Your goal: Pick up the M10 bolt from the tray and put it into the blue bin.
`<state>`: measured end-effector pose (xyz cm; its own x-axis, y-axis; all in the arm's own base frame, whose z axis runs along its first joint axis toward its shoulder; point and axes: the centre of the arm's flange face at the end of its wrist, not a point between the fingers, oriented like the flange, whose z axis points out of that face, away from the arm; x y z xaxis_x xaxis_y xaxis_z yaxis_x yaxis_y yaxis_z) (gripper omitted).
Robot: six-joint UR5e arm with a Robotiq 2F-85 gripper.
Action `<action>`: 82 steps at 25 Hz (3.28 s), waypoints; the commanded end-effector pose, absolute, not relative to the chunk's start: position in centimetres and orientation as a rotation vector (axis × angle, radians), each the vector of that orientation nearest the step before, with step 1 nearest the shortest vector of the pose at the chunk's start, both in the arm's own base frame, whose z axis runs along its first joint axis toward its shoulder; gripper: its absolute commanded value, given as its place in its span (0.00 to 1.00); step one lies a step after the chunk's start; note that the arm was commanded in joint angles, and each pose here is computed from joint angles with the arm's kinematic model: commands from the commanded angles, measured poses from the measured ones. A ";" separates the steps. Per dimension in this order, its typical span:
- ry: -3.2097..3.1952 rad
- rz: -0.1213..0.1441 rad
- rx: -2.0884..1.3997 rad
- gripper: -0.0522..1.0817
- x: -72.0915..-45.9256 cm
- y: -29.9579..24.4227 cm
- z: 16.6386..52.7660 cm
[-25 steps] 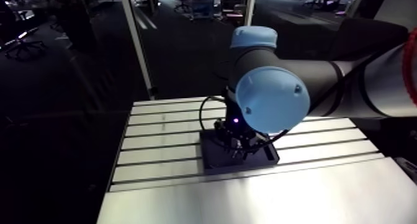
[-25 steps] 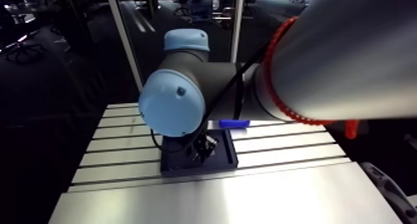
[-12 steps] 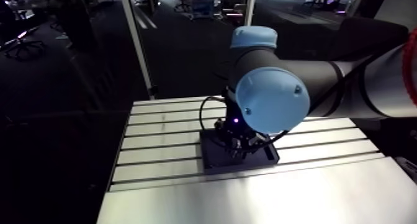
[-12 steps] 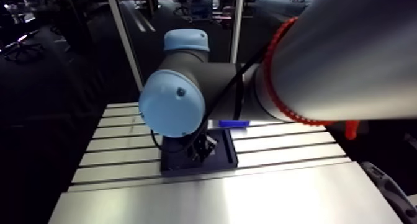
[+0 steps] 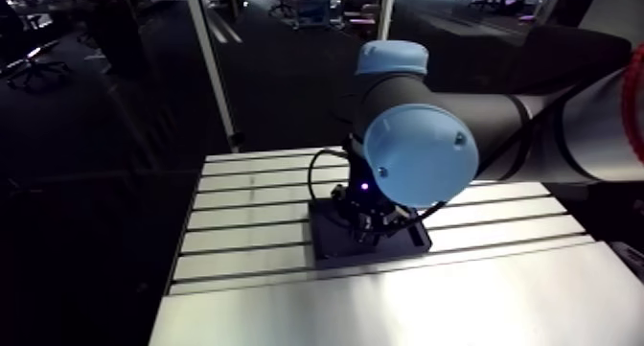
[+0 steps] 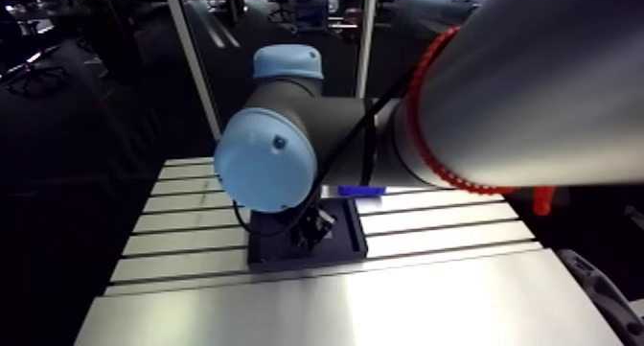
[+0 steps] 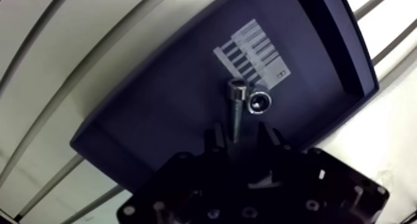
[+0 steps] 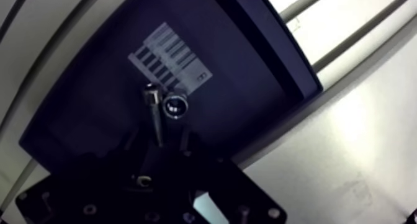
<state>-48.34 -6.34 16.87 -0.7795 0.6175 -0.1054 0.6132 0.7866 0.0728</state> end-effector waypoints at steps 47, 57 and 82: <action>2.865 0.081 0.981 0.72 -48.4 -6.1 16.5; 2.911 0.067 0.951 0.80 -48.6 -6.1 17.0; 3.098 0.191 0.399 0.95 -48.4 -5.6 25.2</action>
<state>-48.53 -6.34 23.29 -0.9146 0.4043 0.0096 0.4043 0.9137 0.0419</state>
